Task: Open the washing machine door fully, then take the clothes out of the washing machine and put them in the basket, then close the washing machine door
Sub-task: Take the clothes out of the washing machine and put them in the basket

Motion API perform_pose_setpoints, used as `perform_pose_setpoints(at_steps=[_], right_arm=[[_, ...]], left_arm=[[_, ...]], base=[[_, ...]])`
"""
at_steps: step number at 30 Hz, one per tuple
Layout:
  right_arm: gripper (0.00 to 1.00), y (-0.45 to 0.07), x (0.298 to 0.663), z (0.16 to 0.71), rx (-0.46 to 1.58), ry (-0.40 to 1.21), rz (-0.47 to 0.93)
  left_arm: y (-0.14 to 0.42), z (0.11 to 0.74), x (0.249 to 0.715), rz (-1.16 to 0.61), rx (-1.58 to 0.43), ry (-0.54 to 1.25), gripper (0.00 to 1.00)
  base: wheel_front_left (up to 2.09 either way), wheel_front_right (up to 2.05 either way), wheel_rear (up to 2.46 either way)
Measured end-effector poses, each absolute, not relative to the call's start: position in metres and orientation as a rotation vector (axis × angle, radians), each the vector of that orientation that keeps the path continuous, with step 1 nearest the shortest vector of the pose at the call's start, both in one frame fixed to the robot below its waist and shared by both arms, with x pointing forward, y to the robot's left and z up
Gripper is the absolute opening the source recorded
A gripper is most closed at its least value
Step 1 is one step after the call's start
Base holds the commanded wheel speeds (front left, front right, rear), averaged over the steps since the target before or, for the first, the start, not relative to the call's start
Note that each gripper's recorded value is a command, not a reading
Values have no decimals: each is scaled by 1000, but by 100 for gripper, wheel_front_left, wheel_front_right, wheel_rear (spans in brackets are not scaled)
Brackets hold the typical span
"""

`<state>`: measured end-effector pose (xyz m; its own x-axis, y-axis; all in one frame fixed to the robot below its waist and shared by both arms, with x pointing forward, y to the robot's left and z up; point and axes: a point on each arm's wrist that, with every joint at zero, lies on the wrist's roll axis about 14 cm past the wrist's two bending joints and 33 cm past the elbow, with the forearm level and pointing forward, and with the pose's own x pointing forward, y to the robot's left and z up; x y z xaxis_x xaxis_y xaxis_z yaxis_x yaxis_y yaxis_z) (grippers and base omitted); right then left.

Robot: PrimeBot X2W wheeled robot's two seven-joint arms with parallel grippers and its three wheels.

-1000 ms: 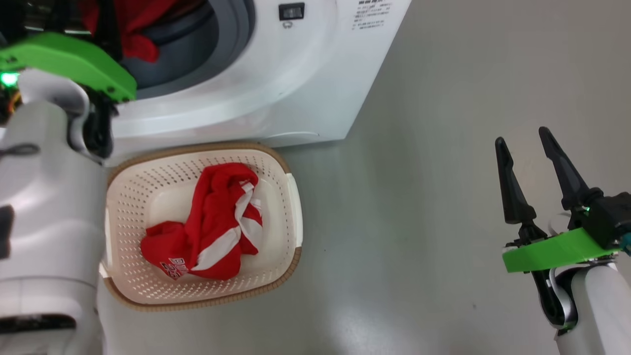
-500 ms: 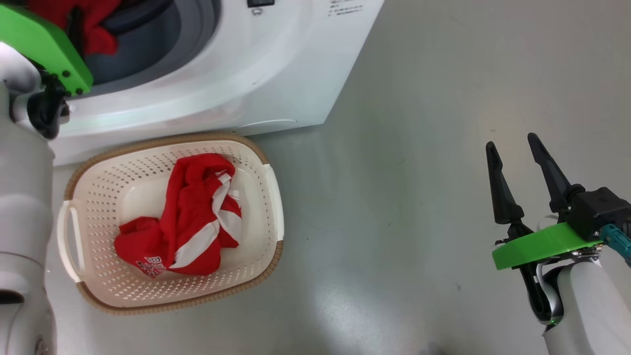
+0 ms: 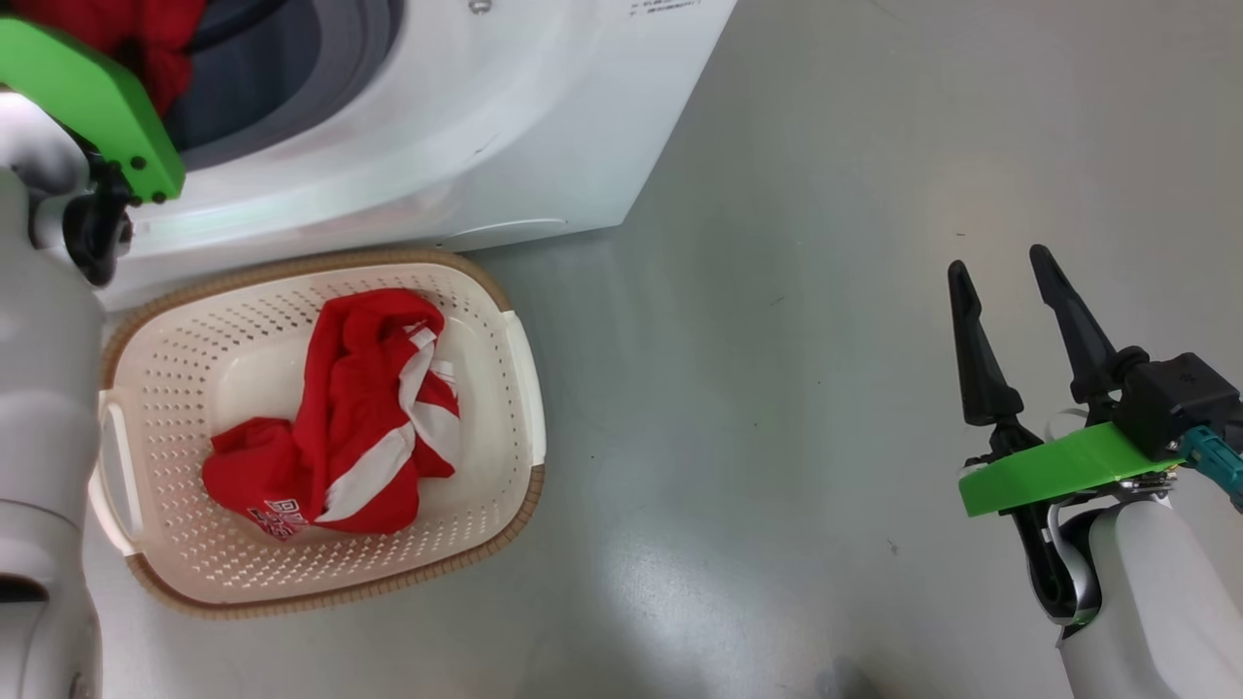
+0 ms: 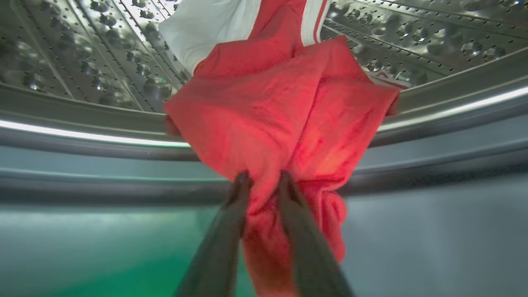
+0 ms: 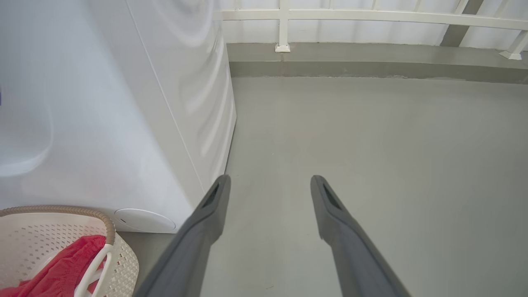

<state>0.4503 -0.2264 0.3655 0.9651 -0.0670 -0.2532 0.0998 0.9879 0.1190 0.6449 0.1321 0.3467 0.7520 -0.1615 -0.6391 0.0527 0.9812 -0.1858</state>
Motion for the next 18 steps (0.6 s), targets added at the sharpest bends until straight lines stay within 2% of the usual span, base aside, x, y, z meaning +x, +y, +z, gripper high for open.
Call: perform_pose_setpoints(at_steps=[6, 12, 18], right_arm=[[100, -222, 452, 365, 148, 249, -78], [100, -220, 453, 369, 159, 240, -73], [100, -215, 454, 376, 164, 224, -60]], left_arm=[[136, 353, 648, -121, -119, 660, 0], [142, 379, 660, -93, -112, 502, 0], [150, 392, 653, -69, -129, 390, 0]], base=[[0, 0, 0], [0, 0, 0], [0, 0, 0]])
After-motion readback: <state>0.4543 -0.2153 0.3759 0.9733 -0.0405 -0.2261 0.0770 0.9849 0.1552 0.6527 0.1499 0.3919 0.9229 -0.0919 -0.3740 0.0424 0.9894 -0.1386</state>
